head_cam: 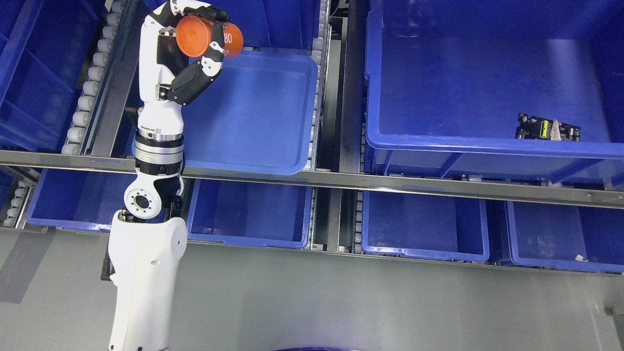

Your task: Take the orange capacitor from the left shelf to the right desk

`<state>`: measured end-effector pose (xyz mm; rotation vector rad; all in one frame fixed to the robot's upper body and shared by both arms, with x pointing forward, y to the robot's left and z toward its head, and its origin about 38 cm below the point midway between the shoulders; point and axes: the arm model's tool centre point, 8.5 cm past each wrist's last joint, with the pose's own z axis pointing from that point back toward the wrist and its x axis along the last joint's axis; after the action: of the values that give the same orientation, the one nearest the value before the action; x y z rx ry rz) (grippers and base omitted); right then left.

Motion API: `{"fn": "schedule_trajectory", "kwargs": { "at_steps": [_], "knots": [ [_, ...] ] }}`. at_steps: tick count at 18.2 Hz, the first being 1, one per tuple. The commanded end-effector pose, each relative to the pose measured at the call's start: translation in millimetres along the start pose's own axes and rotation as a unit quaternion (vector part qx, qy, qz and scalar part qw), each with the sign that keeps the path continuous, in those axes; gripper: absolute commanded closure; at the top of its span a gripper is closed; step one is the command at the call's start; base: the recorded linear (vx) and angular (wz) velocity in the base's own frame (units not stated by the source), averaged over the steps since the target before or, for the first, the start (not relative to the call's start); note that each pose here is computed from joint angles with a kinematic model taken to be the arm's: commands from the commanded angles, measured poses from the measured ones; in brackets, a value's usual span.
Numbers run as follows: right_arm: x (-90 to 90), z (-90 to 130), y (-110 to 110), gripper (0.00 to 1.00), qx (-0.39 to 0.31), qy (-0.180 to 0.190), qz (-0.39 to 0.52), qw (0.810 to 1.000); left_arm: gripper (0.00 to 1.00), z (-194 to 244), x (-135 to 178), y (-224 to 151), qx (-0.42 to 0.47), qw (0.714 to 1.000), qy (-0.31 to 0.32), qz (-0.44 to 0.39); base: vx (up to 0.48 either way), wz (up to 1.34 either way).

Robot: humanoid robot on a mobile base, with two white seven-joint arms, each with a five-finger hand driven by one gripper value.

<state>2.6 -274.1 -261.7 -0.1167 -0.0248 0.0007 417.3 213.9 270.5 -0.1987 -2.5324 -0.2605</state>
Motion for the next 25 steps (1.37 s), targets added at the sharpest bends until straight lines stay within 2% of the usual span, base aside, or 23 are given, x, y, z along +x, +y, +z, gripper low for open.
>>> {"fn": "schedule_trajectory", "kwargs": {
  "at_steps": [1, 25],
  "knots": [
    [-6.9, -0.3, -11.4, 0.00, -0.009, 0.001, -0.003, 1.000, 0.99, -0.2, 0.8, 3.2, -0.007, 1.000, 0.001, -0.006, 0.000, 0.00],
    [-6.9, -0.3, -11.4, 0.00, -0.009, 0.001, -0.003, 1.000, 0.98, 3.0, 4.0, 3.9, -0.006, 1.000, -0.014, -0.011, 0.000, 0.00]
  ]
}}
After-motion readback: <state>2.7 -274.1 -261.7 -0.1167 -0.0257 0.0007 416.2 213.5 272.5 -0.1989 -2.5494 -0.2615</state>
